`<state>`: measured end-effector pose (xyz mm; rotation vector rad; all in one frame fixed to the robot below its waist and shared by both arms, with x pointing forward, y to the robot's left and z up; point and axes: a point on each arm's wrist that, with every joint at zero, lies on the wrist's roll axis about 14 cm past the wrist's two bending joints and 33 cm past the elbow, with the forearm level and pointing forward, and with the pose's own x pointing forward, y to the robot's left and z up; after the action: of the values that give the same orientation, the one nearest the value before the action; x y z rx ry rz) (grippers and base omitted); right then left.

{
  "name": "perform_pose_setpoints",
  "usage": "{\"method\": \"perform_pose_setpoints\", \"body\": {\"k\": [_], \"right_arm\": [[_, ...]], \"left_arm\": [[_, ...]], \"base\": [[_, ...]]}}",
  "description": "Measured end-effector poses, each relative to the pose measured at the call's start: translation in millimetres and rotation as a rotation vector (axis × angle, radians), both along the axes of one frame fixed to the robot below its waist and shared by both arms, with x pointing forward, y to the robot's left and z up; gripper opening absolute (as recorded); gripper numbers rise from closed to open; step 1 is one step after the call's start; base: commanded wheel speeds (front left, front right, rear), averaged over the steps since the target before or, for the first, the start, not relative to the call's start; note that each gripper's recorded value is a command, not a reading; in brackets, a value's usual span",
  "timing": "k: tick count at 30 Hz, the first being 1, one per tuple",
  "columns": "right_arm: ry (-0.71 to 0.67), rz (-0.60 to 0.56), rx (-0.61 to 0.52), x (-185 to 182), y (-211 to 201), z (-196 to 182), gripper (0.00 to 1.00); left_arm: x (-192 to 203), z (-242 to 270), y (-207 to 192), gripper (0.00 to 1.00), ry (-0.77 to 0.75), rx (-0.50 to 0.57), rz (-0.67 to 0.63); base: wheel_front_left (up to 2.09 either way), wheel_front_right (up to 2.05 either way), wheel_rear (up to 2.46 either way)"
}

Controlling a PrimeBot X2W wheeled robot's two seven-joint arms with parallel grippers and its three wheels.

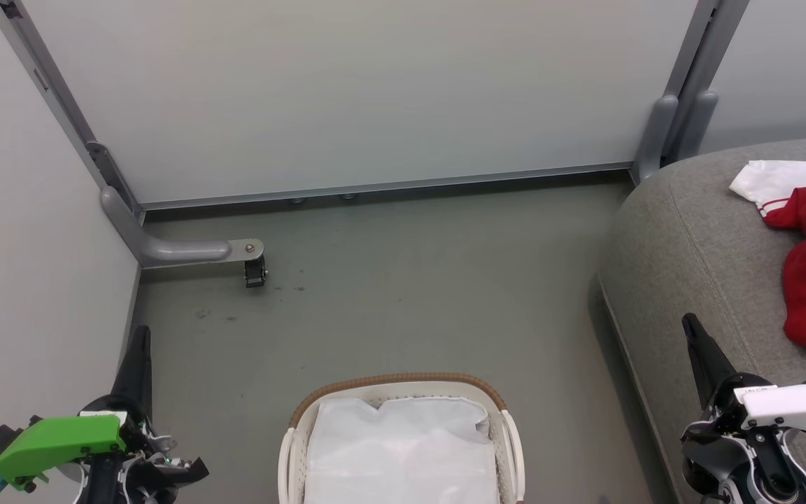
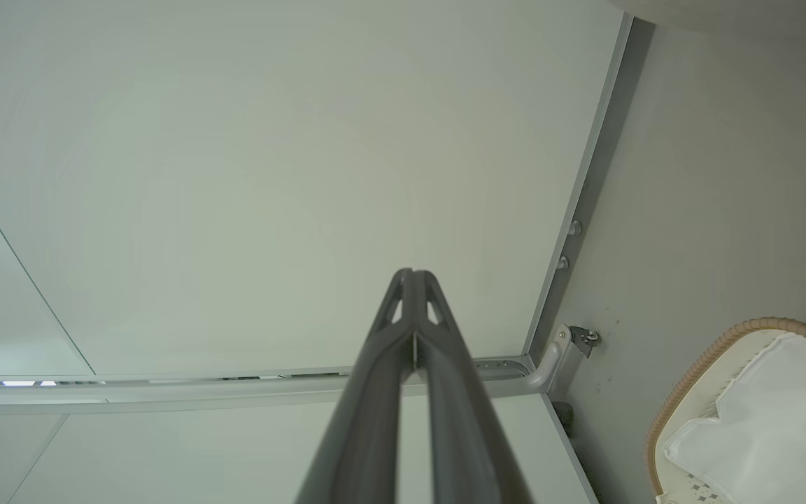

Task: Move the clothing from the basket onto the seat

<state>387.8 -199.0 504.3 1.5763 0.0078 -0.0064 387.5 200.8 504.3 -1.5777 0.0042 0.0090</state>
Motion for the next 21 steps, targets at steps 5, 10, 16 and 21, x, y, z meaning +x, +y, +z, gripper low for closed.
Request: {"method": "perform_pose_setpoints", "body": {"k": [5,10,16,21], "right_arm": [[0.0,0.0,0.0,0.0,0.0,0.0,0.0],[0.0,0.0,0.0,0.0,0.0,0.0,0.0],[0.0,0.0,0.0,0.0,0.0,0.0,0.0],[0.0,0.0,0.0,0.0,0.0,0.0,0.0]], "left_arm": [[0.0,0.0,0.0,0.0,0.0,0.0,0.0],[0.0,0.0,-0.1,0.0,0.0,0.0,0.0],[0.0,0.0,0.0,0.0,0.0,0.0,0.0],[0.0,0.0,0.0,0.0,0.0,0.0,0.0]], "base": [[0.0,0.0,0.0],[0.0,0.0,0.0],[0.0,0.0,0.0],[0.0,0.0,0.0]]}}
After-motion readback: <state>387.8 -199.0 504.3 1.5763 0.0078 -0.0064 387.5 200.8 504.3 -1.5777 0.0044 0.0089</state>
